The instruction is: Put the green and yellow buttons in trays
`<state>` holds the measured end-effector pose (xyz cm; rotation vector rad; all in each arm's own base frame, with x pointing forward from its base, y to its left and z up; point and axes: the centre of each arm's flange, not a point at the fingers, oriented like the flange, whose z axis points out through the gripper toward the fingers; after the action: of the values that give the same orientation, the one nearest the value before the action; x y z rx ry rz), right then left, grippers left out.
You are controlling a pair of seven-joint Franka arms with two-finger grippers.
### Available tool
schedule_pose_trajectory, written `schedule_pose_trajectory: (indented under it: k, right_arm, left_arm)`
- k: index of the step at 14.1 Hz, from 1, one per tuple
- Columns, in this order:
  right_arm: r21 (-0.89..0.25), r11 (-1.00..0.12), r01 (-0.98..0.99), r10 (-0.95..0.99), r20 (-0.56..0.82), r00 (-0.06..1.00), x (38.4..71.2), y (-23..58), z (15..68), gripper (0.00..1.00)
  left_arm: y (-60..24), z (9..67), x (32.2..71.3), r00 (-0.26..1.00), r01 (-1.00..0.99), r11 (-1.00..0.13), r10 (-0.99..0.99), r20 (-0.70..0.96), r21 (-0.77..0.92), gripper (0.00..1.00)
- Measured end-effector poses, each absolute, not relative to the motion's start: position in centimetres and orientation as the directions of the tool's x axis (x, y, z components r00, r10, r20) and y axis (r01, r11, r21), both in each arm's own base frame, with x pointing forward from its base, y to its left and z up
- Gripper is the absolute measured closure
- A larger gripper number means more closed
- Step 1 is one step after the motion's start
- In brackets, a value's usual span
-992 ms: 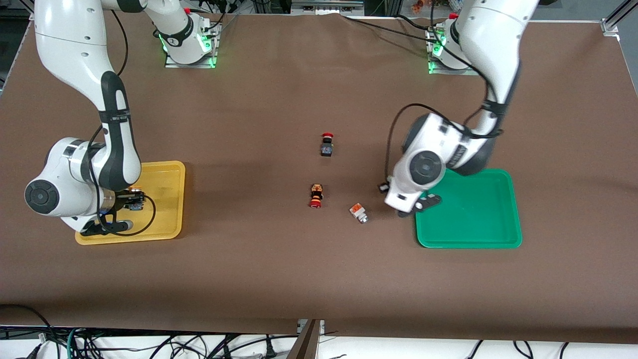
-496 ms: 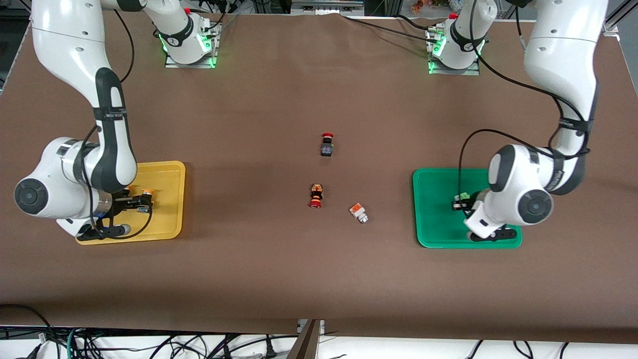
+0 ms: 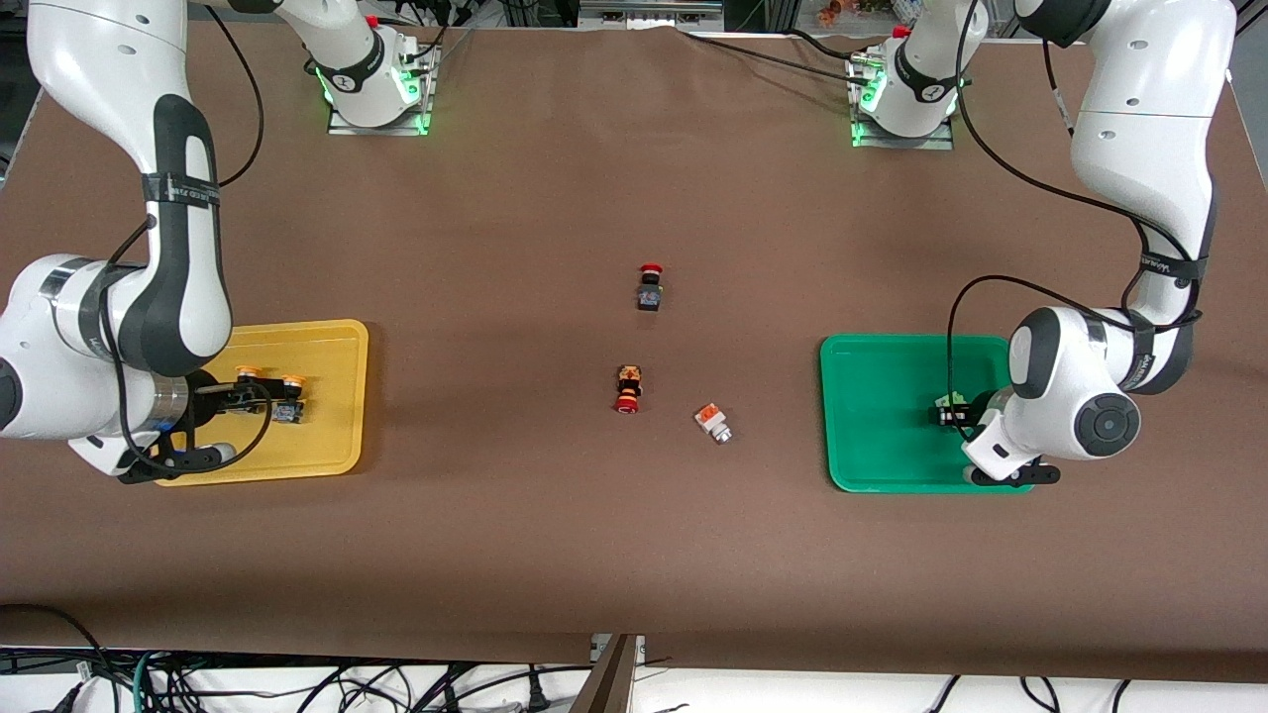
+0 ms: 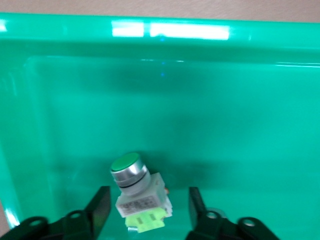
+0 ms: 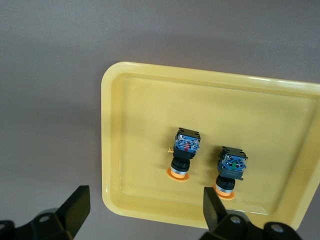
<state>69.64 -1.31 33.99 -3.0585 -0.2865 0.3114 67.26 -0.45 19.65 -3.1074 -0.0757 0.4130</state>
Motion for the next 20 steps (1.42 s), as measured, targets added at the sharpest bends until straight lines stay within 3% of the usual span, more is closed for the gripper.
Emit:
schedule_pose_trajectory:
  k: [2,3,7,12,17,20]
  right_arm:
    - [-0.068,-0.989,0.133,0.144,-0.182,0.973,69.7,-1.1,35.3,0.0]
    - [-0.068,-0.993,0.101,0.112,-0.185,0.976,69.4,-0.8,36.4,0.0]
    - [-0.041,-0.998,0.042,0.049,-0.173,0.984,67.0,0.9,43.6,0.0]
    - [-0.073,-0.996,0.047,0.052,-0.079,0.996,60.2,2.4,53.8,0.0]
    - [-0.083,-0.996,0.033,0.033,0.004,0.999,55.6,0.7,61.0,0.0]
    - [-0.072,-0.997,0.018,0.019,-0.015,1.0,54.0,-0.5,62.3,0.0]
  left_arm:
    - [-1.4,20.3,67.6,0.968,0.046,-0.999,0.045,-0.249,-0.002,0.04]
    - [-2.2,20.8,67.8,0.968,0.066,-0.998,0.059,-0.242,0.02,0.0]
    - [-9.9,24.0,68.4,0.957,0.191,-0.98,0.174,-0.232,0.056,0.0]
    - [-22.8,24.7,65.9,0.871,0.427,-0.904,0.401,-0.284,0.034,0.0]
    - [-29.6,22.0,66.1,0.785,0.586,-0.807,0.542,-0.301,0.072,0.0]
    - [-32.8,19.6,65.4,0.757,0.631,-0.771,0.589,-0.283,0.081,0.0]
